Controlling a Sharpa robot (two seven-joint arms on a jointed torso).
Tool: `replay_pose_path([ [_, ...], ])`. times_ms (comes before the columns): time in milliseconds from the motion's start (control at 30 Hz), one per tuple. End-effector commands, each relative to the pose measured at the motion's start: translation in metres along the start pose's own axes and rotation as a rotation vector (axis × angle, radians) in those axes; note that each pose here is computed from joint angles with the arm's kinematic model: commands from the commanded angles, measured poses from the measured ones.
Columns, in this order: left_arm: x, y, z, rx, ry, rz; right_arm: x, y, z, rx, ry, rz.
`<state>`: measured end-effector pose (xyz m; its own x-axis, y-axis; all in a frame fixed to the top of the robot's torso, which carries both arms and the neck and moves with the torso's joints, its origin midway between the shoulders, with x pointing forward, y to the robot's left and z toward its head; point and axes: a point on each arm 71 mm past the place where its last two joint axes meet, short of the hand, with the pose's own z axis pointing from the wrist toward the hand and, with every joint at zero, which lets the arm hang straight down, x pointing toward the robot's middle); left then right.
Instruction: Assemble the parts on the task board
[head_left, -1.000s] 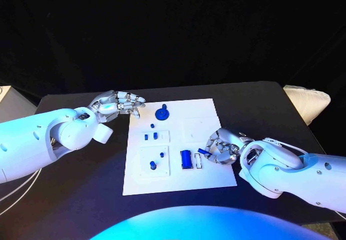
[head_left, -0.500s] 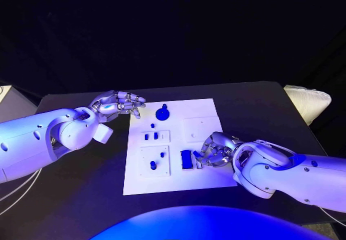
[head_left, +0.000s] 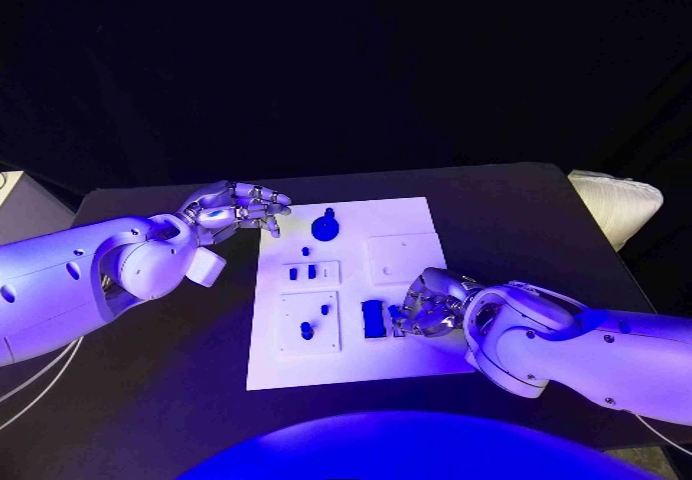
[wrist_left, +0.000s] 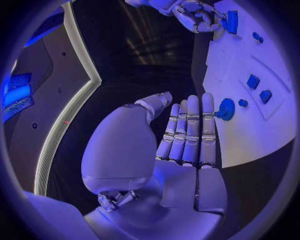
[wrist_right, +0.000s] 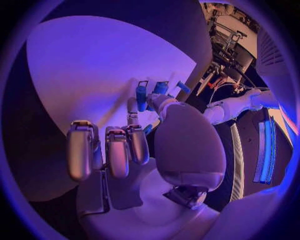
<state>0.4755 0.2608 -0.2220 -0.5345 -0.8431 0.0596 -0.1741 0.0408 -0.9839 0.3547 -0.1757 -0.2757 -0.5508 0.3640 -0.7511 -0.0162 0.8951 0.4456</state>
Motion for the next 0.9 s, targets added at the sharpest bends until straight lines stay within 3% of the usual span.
replay_pose_path([
  [33, 0.0017, -0.0011, 0.0002, 0.008, 0.011, -0.008, 0.0018, -0.0017, -0.0005, 0.011, 0.018, -0.024],
  [900, 0.0012, -0.0010, -0.0001, 0.007, 0.010, -0.008, 0.0027, 0.0002, -0.0027, 0.003, 0.015, -0.022],
])
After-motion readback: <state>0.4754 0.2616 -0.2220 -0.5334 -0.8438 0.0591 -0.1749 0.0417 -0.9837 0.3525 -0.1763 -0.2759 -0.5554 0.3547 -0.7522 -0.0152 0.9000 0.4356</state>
